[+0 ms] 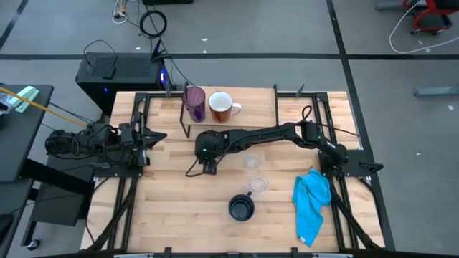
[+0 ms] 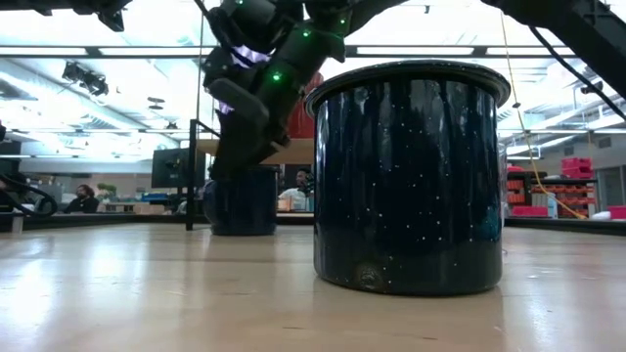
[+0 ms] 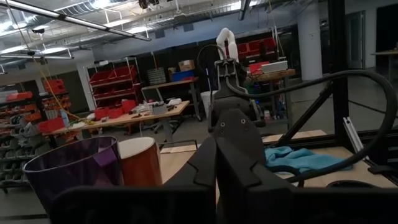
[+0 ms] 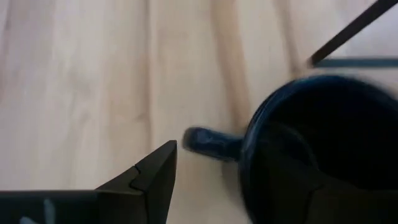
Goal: Stack small to large cups/mugs on shelf
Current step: Put the dark blue mug on the shelf
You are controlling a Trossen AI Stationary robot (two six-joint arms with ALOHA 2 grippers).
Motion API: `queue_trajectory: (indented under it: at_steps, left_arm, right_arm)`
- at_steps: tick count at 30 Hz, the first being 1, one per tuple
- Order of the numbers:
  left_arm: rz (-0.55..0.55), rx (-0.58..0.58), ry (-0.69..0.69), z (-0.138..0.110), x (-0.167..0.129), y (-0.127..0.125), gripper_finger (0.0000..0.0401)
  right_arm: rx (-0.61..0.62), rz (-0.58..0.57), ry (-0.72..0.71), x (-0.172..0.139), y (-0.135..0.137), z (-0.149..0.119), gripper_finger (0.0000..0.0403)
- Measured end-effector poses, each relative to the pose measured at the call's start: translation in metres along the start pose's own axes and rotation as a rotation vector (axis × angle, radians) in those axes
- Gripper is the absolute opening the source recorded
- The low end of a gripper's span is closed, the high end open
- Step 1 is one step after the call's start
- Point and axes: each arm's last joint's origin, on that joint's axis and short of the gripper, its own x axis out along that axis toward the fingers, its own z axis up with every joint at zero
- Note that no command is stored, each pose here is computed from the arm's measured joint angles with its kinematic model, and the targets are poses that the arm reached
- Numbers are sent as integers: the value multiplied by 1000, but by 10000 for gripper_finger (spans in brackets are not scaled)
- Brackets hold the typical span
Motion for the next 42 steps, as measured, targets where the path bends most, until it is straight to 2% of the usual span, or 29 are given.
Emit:
queue_trajectory:
  at_steps: [4,12,14,19,24,30,34,42]
  left_arm:
    - [0,0,0,0,0,0,10]
    - [0,0,1,0,0,0,28]
    - [0,0,0,0,0,0,25]
    - [0,0,-1,0,0,0,12]
    - [1,-1,-2,0,0,0,9]
    - [0,1,-1,0,0,0,27]
    - [2,-1,-6,1,0,0,23]
    - [2,-3,-10,1,0,0,8]
  right_arm:
    - [-70,27,53,-11,-1,-3,209]
    - [-325,50,93,-56,-4,0,206]
    - [-314,41,45,-70,-8,6,203]
    - [-163,19,-124,-90,-14,24,193]
    - [-46,23,-203,-68,-7,30,188]
    - [-176,63,-189,-25,29,20,189]
    - [-210,86,-192,-6,49,14,186]
    - [-185,-41,-126,20,52,1,185]
